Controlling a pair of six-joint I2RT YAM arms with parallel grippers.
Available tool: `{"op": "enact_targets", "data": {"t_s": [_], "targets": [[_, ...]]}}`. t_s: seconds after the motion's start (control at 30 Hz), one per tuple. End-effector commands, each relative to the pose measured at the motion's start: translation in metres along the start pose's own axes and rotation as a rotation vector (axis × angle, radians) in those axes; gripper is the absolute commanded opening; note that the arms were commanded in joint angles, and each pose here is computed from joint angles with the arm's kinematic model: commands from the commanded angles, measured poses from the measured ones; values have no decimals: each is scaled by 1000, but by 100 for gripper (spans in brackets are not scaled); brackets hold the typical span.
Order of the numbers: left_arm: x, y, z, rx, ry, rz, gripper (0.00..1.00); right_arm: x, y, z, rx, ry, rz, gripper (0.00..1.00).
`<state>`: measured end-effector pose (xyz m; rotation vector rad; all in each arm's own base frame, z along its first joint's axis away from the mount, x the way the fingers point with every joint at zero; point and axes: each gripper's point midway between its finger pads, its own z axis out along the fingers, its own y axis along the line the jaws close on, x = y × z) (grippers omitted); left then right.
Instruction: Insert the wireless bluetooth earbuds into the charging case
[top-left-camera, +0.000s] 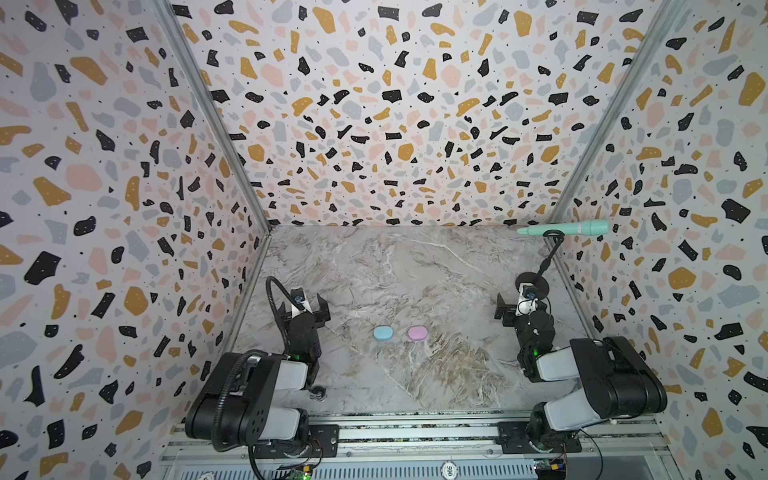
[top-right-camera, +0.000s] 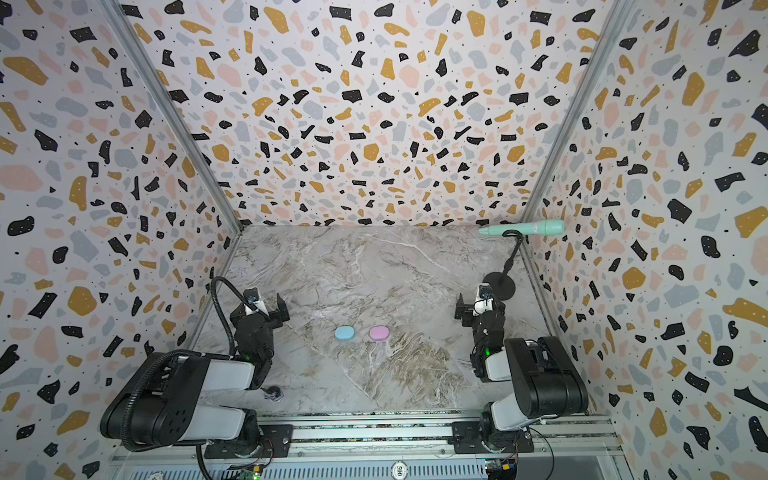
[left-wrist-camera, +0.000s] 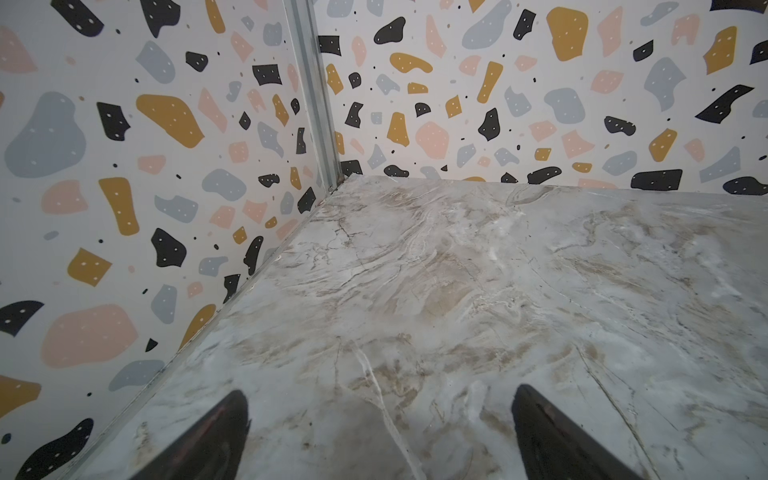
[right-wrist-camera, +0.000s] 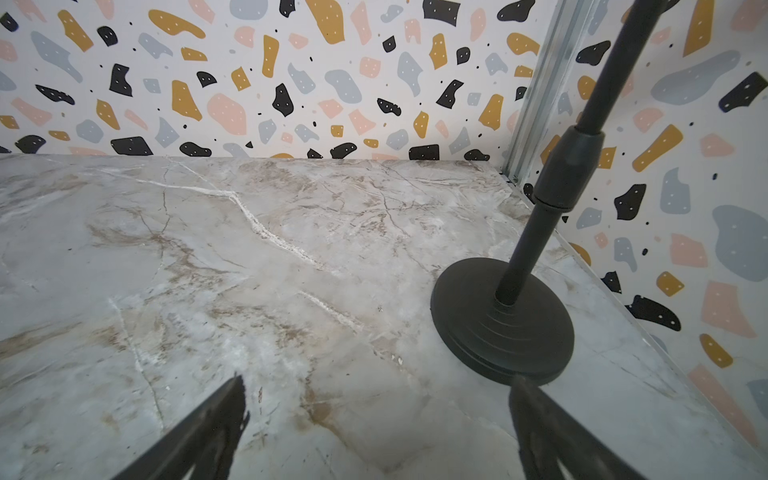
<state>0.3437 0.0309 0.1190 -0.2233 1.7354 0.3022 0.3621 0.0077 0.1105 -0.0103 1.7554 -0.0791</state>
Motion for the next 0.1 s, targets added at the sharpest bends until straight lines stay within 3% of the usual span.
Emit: {"op": "enact_targets", "data": {"t_s": [0.0,0.07], "targets": [[-16,2,-2,-1,-64,-39,100,-13,-1,4,13,-32,1,99],[-16,2,-2,-1,-64,-39,100,-13,-1,2,8,-37,-3,99]]}}
